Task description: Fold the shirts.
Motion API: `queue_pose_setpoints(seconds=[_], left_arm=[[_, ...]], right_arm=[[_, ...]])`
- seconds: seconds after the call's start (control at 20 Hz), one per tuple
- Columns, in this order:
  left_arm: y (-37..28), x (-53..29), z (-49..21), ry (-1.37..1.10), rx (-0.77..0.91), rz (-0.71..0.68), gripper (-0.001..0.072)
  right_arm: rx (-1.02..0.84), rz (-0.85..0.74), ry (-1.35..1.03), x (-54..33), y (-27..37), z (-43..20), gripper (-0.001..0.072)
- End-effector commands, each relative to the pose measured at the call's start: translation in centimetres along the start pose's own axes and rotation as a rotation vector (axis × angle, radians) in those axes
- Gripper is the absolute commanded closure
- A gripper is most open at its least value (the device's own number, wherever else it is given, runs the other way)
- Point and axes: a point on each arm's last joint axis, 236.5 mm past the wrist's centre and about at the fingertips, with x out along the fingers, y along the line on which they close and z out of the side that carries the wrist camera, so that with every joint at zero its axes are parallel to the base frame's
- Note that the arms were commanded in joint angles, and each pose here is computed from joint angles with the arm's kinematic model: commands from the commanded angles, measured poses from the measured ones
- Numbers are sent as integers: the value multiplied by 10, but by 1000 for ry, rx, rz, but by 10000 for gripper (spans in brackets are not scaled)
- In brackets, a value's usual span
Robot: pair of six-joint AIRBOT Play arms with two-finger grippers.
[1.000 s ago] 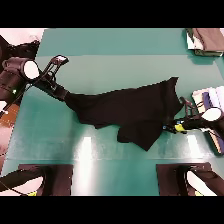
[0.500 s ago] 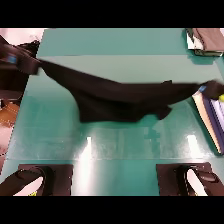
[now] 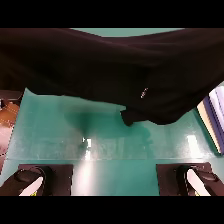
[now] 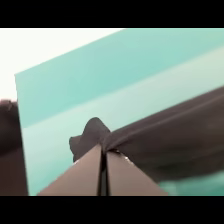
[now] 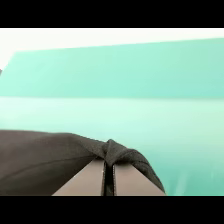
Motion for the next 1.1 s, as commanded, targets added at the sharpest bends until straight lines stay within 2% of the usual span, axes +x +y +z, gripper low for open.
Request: queue_pose_setpoints(seconds=[0.0, 0.25, 0.35, 0.45, 0.6, 0.85, 1.05], left_arm=[[-29, -45, 17, -88, -8, -114, 686], [-61, -70, 21, -118, -51, -247, 686], [-55, -65, 16, -97, -49, -218, 686], [-23, -41, -6, 0, -54, -86, 686], [17, 19, -81, 297, -45, 83, 686], [-3, 156, -217, 615, -1, 28, 686], [-16, 231, -300, 712, 41, -4, 685]], right_arm=[[-70, 8, -31, -33, 23, 24, 685], [-71, -15, -73, -55, 31, 41, 685], [-22, -16, -42, -43, 24, 36, 685], [40, -21, 47, -15, 6, 19, 685], [151, -29, 260, 38, -27, -25, 685], [232, -11, 486, 131, -68, -82, 685], [241, 32, 600, 212, -84, -136, 685]])
